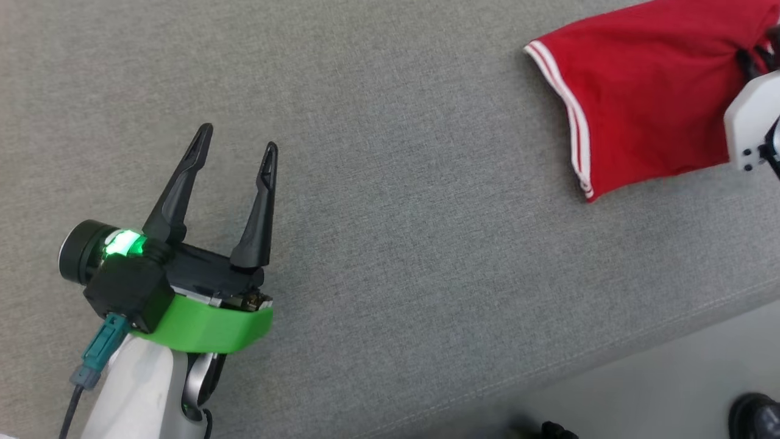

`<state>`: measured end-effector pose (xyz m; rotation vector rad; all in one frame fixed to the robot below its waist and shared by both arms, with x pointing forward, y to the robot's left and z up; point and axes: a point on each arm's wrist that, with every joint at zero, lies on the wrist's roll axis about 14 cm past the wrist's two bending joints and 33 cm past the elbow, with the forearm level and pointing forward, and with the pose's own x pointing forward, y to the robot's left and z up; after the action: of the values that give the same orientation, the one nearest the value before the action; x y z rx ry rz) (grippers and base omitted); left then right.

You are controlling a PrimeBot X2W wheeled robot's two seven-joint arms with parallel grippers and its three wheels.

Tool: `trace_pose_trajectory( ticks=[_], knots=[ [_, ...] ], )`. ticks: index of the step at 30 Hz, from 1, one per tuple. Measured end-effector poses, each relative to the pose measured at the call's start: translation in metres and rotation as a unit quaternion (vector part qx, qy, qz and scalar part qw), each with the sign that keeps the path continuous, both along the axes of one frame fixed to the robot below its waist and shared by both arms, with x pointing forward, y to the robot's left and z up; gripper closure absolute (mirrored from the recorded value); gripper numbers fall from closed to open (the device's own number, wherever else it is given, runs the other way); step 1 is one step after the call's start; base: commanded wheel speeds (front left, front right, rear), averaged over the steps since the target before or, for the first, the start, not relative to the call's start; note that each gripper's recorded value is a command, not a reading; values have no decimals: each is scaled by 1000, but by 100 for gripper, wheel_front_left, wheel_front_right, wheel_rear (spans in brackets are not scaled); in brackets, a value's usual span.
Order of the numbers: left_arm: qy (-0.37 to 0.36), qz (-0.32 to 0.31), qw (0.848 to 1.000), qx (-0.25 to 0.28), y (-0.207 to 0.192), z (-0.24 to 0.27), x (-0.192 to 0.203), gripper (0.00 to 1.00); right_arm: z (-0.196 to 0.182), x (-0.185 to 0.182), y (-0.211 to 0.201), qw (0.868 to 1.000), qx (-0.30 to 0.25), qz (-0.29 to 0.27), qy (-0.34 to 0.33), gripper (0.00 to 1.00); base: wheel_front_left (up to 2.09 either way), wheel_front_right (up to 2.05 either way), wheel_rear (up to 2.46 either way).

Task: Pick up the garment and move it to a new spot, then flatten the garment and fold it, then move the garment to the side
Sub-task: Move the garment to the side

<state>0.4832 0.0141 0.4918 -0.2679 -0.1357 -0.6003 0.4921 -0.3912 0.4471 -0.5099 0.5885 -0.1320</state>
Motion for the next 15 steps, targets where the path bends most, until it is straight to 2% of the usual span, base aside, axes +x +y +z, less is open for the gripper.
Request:
trace_pose_trajectory(
  ticks=[4,9,10,11,15],
  knots=[
    [13,-24,1000,0,-11,-19,3,0,-5,-1,-28,999,-21,-30,-8,100,0,0,0],
    [33,-28,999,-7,-13,-39,8,0,-10,3,-47,998,-50,-37,-20,100,0,0,0],
    [37,-27,999,-7,-13,-42,9,0,-13,3,-49,998,-57,-35,-19,71,0,0,0],
    [40,-24,999,-8,-11,-44,9,0,-16,2,-53,997,-60,-40,-16,0,0,0,0],
    [51,-1,999,-17,-2,-45,12,0,-11,3,-57,996,-47,-59,-51,0,0,0,0]
  ],
)
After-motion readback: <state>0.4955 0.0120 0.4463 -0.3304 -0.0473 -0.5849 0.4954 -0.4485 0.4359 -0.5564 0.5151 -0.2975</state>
